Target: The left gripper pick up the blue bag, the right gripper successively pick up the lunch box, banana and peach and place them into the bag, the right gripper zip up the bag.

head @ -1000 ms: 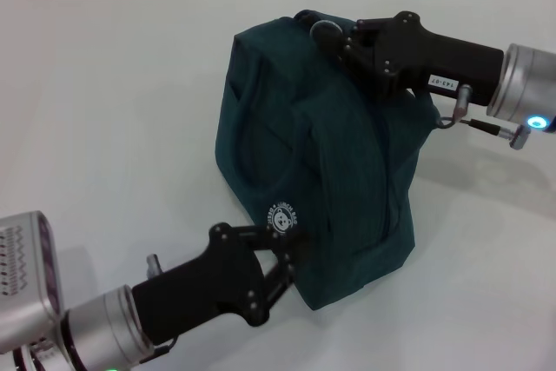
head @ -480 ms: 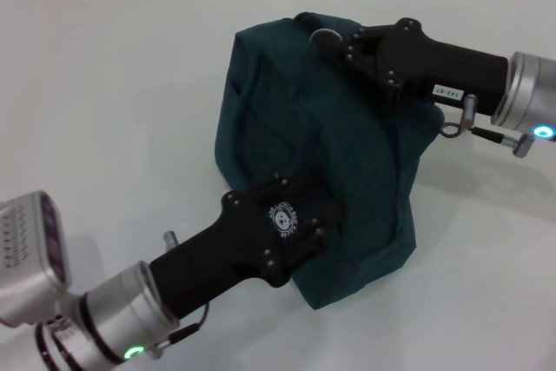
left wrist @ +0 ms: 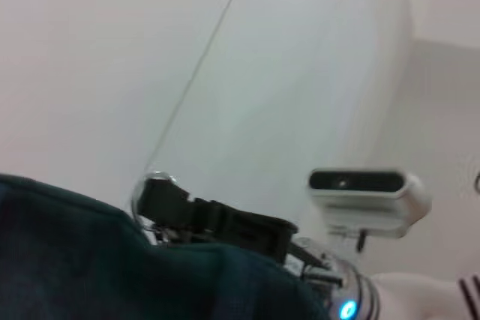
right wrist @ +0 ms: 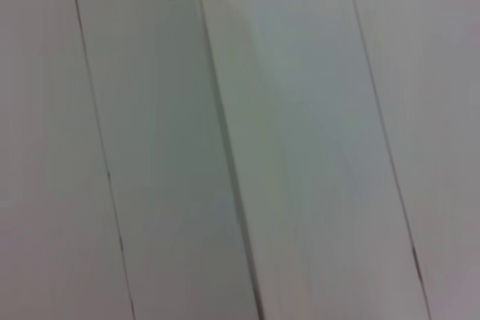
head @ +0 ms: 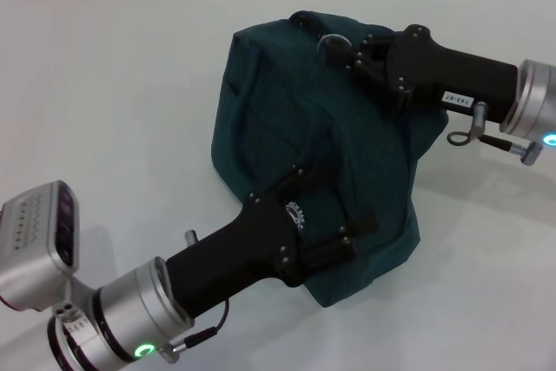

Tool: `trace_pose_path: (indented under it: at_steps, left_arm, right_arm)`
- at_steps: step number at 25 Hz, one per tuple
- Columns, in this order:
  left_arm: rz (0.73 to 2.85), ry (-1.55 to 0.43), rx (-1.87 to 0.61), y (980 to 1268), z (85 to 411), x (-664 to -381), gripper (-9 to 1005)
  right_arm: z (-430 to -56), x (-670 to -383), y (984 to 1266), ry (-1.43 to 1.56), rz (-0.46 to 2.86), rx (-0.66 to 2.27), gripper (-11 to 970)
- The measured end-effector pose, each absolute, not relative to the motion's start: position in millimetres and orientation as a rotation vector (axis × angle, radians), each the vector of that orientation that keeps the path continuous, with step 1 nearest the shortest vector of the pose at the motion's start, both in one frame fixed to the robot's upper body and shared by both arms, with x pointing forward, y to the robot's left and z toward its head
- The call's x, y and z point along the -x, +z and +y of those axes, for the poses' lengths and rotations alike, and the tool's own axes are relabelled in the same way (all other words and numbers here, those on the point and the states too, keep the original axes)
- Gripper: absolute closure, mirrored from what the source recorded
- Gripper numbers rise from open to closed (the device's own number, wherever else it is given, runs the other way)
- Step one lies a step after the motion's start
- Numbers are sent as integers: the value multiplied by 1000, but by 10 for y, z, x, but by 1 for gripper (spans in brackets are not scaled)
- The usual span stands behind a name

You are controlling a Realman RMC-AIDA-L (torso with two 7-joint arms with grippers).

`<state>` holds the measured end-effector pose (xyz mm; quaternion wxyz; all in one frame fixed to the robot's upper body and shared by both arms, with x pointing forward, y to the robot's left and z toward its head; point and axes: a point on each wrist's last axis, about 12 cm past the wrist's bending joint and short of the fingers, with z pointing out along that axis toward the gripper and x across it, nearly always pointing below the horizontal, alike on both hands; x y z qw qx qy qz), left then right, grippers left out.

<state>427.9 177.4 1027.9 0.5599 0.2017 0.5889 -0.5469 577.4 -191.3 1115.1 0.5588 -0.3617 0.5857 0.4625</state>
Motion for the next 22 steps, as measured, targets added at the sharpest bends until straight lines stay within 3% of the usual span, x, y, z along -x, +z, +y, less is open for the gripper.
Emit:
trace_pose_path:
  at_steps: [4, 16, 22]
  left_arm:
    - [1405, -1296, -453, 10267, 1752, -4279, 101]
    - [1486, -1182, -343, 10193, 1618, -4330, 150]
    - [1474, -1170, -429, 10185, 1660, -4354, 196]
  right_arm:
    - [-1889, -5762, 11161, 1103, 1370, 860, 942]
    - [-1908, -5707, 11150, 1126, 1355, 858, 942]
    - [-1931, -5694, 11141, 1130, 1356, 850, 942]
